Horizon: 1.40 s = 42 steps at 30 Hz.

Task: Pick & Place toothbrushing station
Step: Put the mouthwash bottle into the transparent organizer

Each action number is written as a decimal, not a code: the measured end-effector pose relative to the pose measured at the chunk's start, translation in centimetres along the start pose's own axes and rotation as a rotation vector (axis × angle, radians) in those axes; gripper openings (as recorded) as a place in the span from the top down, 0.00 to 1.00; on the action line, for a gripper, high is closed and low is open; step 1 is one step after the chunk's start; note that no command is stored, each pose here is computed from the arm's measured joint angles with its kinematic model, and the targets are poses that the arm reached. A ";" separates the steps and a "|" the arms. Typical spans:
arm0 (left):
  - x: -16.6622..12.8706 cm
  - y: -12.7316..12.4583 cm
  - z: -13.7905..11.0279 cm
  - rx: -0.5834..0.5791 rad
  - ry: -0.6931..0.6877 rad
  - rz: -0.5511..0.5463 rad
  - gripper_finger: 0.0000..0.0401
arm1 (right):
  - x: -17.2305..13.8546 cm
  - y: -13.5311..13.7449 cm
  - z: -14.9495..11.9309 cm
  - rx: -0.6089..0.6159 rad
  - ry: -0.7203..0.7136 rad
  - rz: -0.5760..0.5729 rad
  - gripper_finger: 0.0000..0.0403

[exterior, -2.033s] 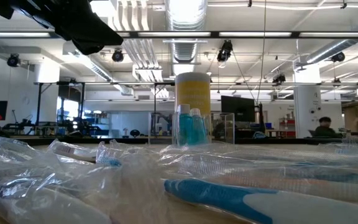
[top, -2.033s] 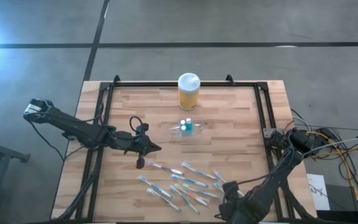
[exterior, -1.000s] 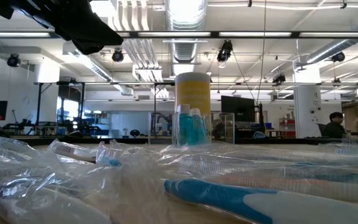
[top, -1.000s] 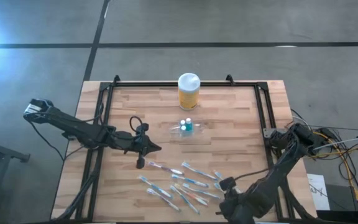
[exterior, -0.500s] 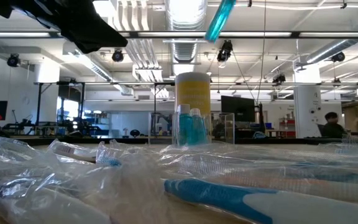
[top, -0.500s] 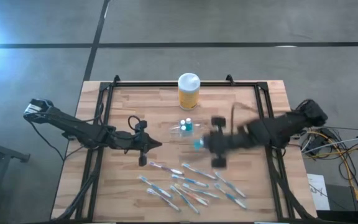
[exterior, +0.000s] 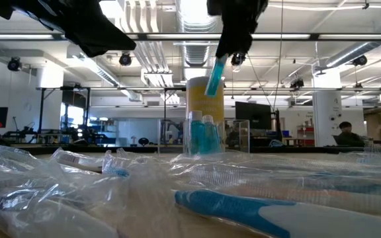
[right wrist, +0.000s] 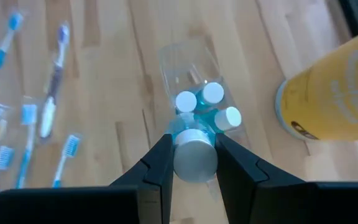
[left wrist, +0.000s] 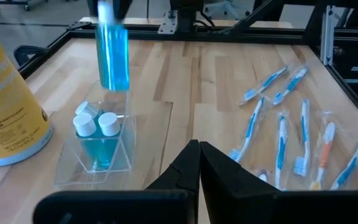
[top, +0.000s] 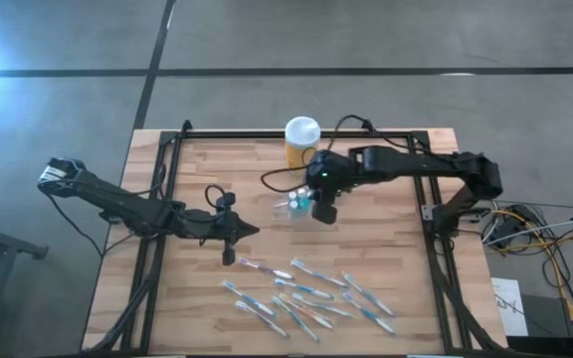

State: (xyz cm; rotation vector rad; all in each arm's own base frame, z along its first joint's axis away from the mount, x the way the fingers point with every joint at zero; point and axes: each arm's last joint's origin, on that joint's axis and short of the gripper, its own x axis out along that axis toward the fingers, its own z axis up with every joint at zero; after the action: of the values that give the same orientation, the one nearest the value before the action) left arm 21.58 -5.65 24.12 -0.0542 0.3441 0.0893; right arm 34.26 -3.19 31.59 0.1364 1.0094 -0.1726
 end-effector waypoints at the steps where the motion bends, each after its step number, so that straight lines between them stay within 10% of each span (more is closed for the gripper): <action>1: 0.0 0.0 0.0 0.000 0.000 0.001 0.97 | 0.6 -0.1 0.1 -0.003 0.012 -0.002 0.79; 42: 0.0 0.0 0.0 -0.020 0.000 -0.001 0.97 | 7.9 -2.4 4.1 -0.040 0.379 -0.045 0.79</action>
State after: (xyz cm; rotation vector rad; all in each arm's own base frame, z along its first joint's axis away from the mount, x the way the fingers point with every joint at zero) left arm 21.56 -5.64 24.13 -0.0744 0.3431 0.0922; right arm 41.27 -7.01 26.90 0.1119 1.3938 -0.1711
